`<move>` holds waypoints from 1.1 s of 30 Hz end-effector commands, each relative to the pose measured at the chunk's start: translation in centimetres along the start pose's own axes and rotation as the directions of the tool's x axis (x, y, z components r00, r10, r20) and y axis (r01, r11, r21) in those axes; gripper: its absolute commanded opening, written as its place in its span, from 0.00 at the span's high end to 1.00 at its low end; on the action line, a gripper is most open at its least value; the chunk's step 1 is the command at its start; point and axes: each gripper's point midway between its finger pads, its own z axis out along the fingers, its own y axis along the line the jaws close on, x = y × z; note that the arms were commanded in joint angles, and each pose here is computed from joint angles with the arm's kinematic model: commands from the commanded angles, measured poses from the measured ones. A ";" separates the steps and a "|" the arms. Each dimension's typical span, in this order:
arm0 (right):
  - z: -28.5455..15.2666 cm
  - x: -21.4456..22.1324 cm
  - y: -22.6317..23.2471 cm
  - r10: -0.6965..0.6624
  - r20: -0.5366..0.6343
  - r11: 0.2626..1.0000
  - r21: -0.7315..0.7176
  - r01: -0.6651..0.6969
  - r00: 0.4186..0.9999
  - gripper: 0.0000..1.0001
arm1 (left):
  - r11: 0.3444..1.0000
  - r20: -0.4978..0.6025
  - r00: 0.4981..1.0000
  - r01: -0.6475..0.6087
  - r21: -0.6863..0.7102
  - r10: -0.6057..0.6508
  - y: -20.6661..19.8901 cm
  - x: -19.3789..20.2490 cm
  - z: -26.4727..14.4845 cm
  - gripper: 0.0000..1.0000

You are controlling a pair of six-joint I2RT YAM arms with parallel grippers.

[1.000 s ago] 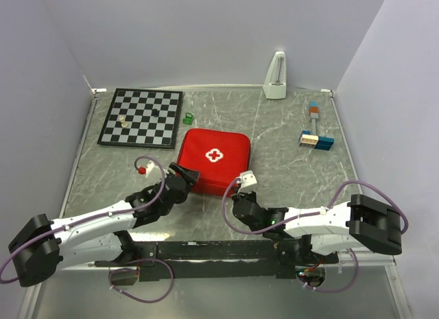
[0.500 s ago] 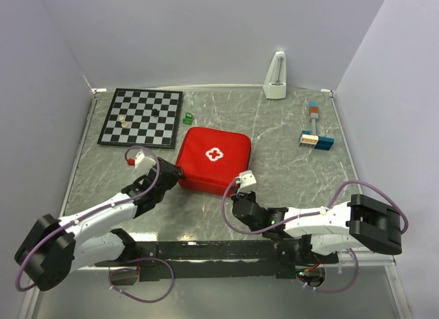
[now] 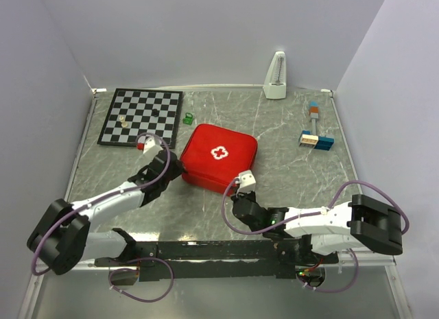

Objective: Organize the medicine kit
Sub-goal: Zip the medicine box at the center of the board.

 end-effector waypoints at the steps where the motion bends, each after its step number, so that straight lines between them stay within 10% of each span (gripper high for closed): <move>1: -0.7 -2.3 1.1 0.034 0.041 0.999 -0.034 -0.033 0.999 1.00 | 0.994 -0.016 0.994 -0.104 0.035 0.104 -1.8 -0.6 1.1 0.99; 33: -1.6 0.6 -5.7 0.066 -0.044 0.985 0.161 -0.058 0.997 1.00 | 0.911 -0.046 0.935 -0.330 0.248 0.352 -4.2 -6.9 9.0 0.99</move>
